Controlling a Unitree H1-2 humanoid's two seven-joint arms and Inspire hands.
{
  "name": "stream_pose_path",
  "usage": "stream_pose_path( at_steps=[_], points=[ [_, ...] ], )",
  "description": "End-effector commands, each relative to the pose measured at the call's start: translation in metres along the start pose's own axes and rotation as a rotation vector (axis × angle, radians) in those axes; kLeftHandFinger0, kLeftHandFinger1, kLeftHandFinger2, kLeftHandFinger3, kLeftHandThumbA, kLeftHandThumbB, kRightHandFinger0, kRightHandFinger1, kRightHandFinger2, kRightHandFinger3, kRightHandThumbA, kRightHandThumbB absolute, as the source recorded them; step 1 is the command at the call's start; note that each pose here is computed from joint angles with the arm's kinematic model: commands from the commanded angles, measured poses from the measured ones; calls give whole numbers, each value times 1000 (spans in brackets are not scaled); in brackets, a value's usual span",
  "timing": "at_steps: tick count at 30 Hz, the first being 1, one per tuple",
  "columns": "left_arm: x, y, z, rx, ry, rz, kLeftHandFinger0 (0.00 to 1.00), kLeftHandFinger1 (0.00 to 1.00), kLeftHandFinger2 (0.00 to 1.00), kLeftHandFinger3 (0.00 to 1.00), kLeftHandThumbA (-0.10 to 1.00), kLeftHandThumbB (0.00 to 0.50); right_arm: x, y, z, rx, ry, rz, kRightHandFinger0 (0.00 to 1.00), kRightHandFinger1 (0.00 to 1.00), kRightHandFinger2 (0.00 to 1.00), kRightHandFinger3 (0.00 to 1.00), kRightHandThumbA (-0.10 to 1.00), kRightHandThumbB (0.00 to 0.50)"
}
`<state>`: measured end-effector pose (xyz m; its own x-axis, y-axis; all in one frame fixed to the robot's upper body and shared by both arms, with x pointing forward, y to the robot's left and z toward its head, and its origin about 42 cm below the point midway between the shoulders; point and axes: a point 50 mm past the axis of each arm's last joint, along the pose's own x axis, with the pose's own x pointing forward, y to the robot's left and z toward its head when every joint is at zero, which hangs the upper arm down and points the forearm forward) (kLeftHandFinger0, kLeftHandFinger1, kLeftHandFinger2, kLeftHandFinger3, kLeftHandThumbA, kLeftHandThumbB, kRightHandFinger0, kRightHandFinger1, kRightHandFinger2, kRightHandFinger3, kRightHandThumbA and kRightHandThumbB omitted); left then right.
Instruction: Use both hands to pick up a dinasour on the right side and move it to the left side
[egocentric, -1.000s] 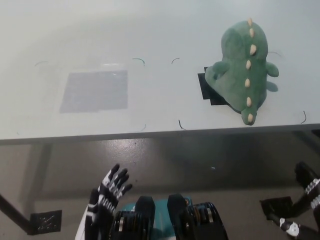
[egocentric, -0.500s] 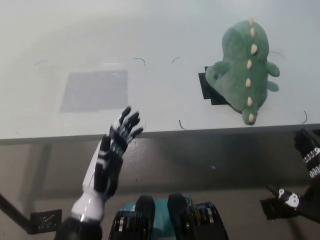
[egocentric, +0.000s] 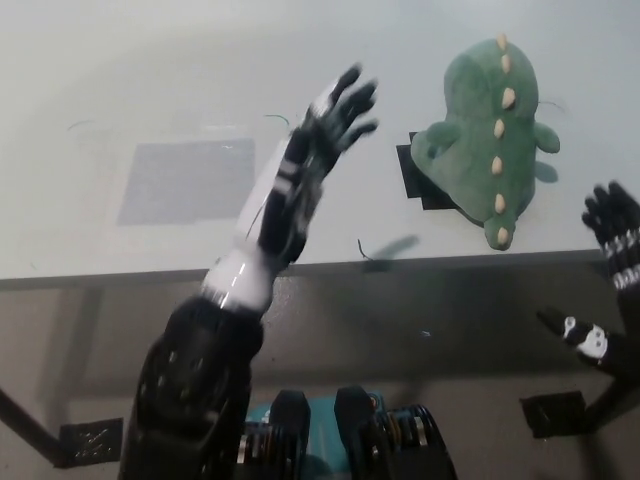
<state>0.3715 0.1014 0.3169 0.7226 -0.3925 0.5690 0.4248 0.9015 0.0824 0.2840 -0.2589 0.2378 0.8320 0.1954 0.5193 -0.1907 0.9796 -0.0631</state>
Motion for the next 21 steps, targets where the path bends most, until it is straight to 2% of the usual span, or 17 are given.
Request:
stream_pose_path(
  at_steps=[1, 3, 4, 7, 8, 9, 13, 14, 17, 19, 21],
  points=[
    [27, -8, 14, 6, -14, -25, 1000, 1000, 1000, 1000, 1000, 441, 19, -1, 18, 71, -44, -5, 1000, 1000, 1000, 1000, 936, 169],
    [32, -7, 12, 3, -11, -24, 1000, 1000, 1000, 1000, 1000, 447, 23, -1, 20, 69, -44, -5, 1000, 1000, 1000, 1000, 929, 175],
    [40, -4, 10, 2, -9, -21, 1000, 1000, 1000, 1000, 1000, 430, 32, -3, 22, 47, -48, -3, 1000, 1000, 1000, 1000, 935, 189],
    [54, -3, 9, 6, -9, -11, 1000, 1000, 1000, 1000, 1000, 427, 54, -7, 24, 36, -59, -7, 1000, 1000, 1000, 1000, 921, 234],
    [56, -5, 8, 4, -10, -11, 1000, 1000, 1000, 1000, 1000, 424, 54, -9, 25, 34, -58, -8, 1000, 1000, 1000, 1000, 918, 234],
    [63, -5, 6, 9, -7, -6, 1000, 1000, 1000, 1000, 1000, 397, 66, -12, 24, 25, -67, -9, 1000, 1000, 1000, 1000, 916, 228],
    [69, -6, 5, 21, -1, -2, 1000, 1000, 1000, 1000, 1000, 387, 76, -14, 23, 2, -79, -9, 1000, 1000, 1000, 1000, 933, 226],
    [78, -11, 4, 18, -1, -3, 1000, 1000, 1000, 1000, 1000, 359, 91, -15, 26, -19, -79, -5, 1000, 1000, 1000, 1000, 952, 242],
    [85, -14, 0, 5, 0, 0, 1000, 1000, 1000, 1000, 1000, 340, 104, -15, 25, -8, -64, -12, 1000, 1000, 1000, 1000, 930, 251],
    [92, -16, -4, 7, 8, 6, 1000, 1000, 1000, 1000, 1000, 319, 114, -20, 21, 22, -50, -22, 1000, 1000, 1000, 1000, 874, 248],
    [99, -15, -7, 13, 26, 15, 1000, 1000, 1000, 1000, 1000, 313, 124, -29, 15, -10, -32, -38, 1000, 1000, 1000, 1000, 916, 213]
  ],
)
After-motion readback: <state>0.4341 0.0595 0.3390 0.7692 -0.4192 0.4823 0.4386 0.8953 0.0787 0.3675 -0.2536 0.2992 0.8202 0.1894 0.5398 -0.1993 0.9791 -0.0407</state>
